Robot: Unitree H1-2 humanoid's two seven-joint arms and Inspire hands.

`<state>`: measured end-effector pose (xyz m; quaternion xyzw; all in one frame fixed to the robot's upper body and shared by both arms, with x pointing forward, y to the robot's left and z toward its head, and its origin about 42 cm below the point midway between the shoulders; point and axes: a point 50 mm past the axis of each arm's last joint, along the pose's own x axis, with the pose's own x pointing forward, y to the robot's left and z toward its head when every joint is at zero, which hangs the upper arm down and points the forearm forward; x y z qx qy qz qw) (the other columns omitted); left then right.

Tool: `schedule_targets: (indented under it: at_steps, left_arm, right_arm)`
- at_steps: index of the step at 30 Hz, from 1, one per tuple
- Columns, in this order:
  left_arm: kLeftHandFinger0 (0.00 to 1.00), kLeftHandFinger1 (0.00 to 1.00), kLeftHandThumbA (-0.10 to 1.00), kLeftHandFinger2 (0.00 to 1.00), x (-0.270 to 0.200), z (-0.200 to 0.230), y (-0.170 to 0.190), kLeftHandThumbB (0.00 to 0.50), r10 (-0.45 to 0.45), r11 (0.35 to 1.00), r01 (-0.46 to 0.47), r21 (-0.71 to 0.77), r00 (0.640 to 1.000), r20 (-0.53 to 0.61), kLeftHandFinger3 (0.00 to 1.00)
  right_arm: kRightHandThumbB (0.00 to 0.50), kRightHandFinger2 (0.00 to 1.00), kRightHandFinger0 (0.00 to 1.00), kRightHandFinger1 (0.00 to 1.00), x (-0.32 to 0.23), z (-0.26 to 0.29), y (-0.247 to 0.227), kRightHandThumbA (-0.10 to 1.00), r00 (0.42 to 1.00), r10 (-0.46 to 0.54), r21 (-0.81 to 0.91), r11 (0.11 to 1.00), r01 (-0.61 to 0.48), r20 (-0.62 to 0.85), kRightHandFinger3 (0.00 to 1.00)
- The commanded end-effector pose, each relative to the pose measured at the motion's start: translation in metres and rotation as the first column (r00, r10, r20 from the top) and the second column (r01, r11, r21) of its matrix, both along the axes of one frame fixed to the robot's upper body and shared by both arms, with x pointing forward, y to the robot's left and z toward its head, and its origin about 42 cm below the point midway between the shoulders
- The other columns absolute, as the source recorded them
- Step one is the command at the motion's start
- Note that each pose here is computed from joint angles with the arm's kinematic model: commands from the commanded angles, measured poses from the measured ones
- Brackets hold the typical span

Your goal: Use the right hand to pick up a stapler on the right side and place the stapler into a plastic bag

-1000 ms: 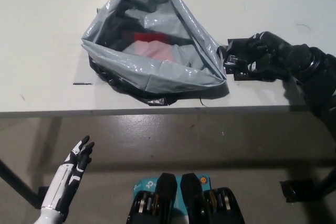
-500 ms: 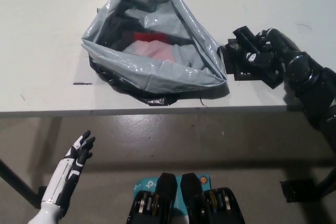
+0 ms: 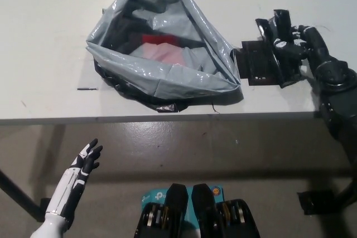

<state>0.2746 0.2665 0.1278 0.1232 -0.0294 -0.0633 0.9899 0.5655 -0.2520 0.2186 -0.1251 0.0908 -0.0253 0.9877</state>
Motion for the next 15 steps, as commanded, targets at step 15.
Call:
schedule_targets:
  at_steps: [15]
  left_arm:
    - [1.00, 1.00, 0.99, 1.00, 0.002, 0.007, 0.001, 0.089, -0.027, 0.999, 0.026, 0.027, 0.999, 0.041, 1.00]
  right_arm:
    - [0.202, 0.50, 0.00, 0.11, 0.039, 0.184, 0.064, 0.20, 0.963, 0.066, 0.647, 0.729, -0.225, 0.260, 0.46]
